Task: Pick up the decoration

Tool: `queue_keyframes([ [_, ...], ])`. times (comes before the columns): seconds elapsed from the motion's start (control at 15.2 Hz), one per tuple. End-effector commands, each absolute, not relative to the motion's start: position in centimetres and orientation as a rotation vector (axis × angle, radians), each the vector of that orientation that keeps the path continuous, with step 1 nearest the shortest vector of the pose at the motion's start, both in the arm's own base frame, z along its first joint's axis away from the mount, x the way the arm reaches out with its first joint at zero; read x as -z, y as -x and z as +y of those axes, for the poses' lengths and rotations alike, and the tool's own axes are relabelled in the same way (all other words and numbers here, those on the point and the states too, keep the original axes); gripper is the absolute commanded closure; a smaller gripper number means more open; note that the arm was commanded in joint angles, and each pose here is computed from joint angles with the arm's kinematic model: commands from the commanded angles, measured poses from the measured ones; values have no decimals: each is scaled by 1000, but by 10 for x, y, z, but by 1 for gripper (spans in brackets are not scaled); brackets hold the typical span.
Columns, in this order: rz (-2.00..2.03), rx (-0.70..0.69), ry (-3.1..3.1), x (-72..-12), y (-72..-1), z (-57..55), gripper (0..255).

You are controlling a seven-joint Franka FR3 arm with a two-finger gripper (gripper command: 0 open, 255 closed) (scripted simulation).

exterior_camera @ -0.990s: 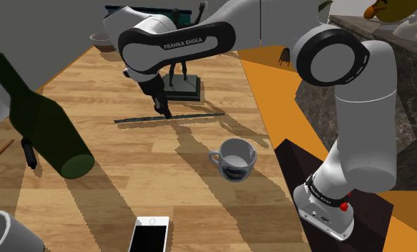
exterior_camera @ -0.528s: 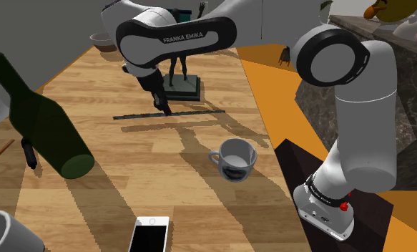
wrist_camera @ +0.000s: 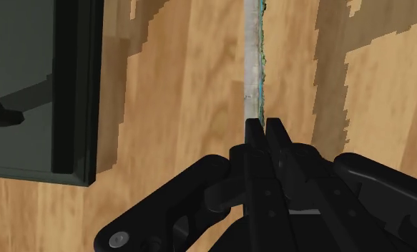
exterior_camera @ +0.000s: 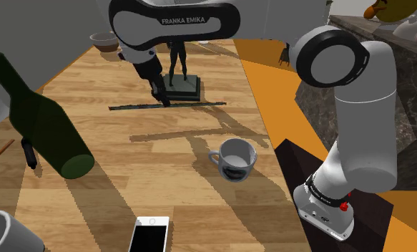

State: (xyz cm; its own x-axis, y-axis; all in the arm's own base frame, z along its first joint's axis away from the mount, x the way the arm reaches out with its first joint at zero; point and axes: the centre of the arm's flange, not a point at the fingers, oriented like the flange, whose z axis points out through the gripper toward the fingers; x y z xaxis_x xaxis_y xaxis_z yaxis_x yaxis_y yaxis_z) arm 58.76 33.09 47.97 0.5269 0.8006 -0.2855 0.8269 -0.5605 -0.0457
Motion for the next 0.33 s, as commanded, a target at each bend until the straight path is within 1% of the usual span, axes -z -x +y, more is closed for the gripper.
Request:
queue_keyframes([
  [0.0, 1422, 422, -2661, -490, -588, 330, 255],
  [0.26, 1422, 422, -2661, -502, -588, 330, 255],
])
